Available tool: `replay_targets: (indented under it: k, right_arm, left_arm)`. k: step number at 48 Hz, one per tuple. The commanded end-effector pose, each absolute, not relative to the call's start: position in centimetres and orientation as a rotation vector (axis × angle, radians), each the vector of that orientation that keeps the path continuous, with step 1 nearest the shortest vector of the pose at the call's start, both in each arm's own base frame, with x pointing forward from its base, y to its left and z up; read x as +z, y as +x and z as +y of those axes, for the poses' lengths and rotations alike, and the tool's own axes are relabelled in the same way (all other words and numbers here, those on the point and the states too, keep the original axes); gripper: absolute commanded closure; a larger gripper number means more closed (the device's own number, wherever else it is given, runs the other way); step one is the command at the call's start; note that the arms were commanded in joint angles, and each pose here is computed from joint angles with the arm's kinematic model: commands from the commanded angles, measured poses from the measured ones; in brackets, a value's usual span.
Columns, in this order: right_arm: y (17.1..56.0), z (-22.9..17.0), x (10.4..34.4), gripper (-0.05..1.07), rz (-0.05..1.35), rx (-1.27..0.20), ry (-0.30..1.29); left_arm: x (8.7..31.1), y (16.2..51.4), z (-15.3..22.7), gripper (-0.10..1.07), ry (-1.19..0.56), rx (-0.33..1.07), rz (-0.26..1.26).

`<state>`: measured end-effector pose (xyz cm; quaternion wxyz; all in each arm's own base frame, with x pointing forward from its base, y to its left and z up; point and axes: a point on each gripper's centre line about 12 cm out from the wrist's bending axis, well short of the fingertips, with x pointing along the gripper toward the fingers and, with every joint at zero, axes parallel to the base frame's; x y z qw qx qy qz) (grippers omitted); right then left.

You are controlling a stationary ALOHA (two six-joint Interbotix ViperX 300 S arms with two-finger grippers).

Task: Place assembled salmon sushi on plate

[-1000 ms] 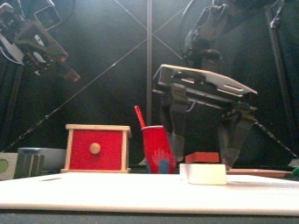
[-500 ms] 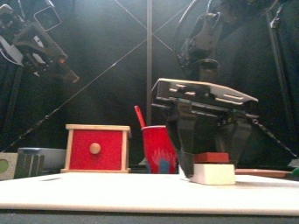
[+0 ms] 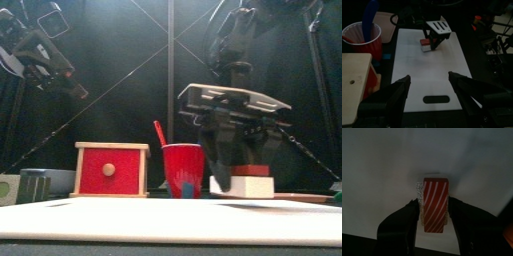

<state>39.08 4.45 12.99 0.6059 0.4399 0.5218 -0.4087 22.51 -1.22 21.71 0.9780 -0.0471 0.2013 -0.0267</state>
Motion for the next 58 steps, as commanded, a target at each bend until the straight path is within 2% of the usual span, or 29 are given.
replay_targets:
  k: [1, 11, 20, 31, 46, 58]
  right_arm:
    - [37.8, 3.8, 16.6, 0.31, 1.169, -0.919, 1.015]
    - [32.6, 1.6, 19.0, 0.32, 1.173, -0.977, 0.972]
    - [28.0, -1.0, 19.3, 0.32, 1.123, -1.02, 0.987]
    - [24.5, -6.5, 18.7, 0.32, 0.952, -1.078, 1.043]
    - [23.9, -12.9, 16.1, 0.32, 0.777, -1.125, 1.132]
    - [24.9, -15.1, 13.8, 0.32, 0.863, -1.172, 1.127]
  left_arm:
    - [22.1, 22.8, -1.2, 0.02, -0.101, -0.054, 0.392]
    - [22.3, 22.8, -1.1, 0.02, -0.127, -0.049, 0.386]
    - [22.1, 22.7, -1.3, 0.02, -0.169, -0.055, 0.378]
    - [22.4, 22.9, -0.7, 0.02, -0.174, -0.031, 0.368]
    - [22.3, 22.8, 1.3, 0.02, -0.196, 0.055, 0.364]
    - [22.1, 22.7, 1.6, 0.02, -0.199, 0.071, 0.366]
